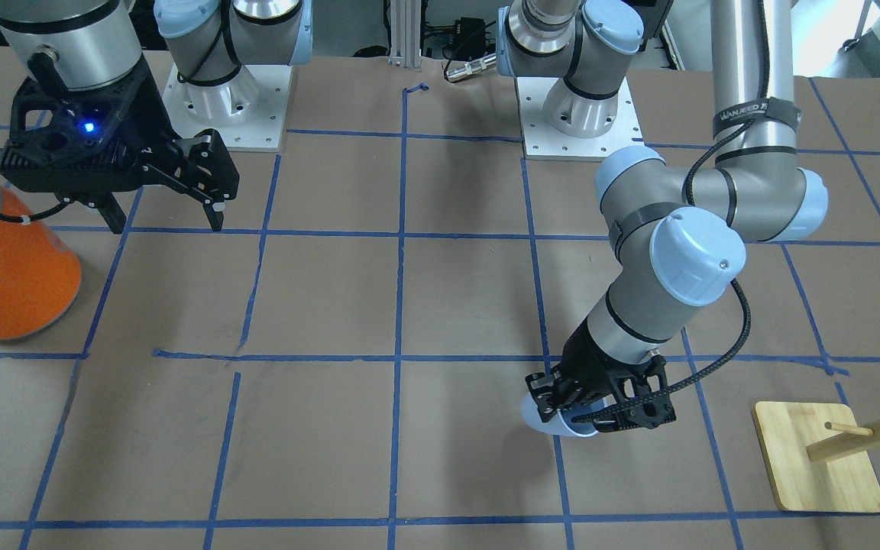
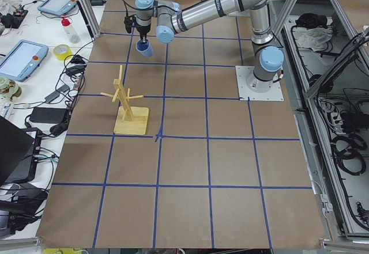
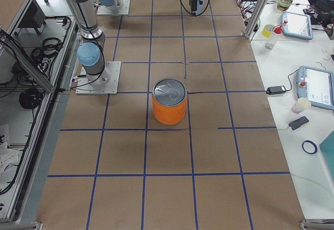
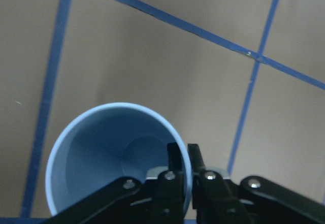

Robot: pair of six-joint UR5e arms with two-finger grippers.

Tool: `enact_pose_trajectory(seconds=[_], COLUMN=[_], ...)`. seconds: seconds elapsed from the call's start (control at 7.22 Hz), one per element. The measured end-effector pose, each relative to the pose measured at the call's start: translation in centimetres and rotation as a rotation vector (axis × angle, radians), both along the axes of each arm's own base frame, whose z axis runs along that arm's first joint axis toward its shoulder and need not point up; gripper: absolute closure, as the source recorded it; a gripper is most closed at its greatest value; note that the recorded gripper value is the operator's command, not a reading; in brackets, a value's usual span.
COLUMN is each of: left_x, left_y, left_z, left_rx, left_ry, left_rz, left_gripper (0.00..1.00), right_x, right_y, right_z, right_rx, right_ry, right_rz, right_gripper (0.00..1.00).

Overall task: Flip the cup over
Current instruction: 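Lift the cup with the left gripper and turn it upright, then carry the upright cup with the left gripper toward the wooden stand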

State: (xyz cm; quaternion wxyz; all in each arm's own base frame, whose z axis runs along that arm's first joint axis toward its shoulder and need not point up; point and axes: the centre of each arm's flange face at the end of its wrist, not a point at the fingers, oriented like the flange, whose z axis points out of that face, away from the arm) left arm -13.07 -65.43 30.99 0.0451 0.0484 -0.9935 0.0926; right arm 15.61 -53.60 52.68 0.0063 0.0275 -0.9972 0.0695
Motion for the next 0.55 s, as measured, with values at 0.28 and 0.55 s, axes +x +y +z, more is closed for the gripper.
enact_pose_trajectory(seconds=[0.28,0.55], left_x=[2.4,3.3], left_y=[-1.6,-3.7], left_z=[1.2,0.8], left_rx=[0.007,-0.005], left_ry=[-0.243,-0.312], left_rz=[-0.17,-0.24], left_gripper=[1.0,1.0], right_x=[0.0,0.0], right_y=[0.0,0.0], right_z=[0.0,0.0], right_rx=[0.0,0.0], right_ry=[0.001,-0.001], right_rz=[-0.001,0.0], right_gripper=[0.0,0.0])
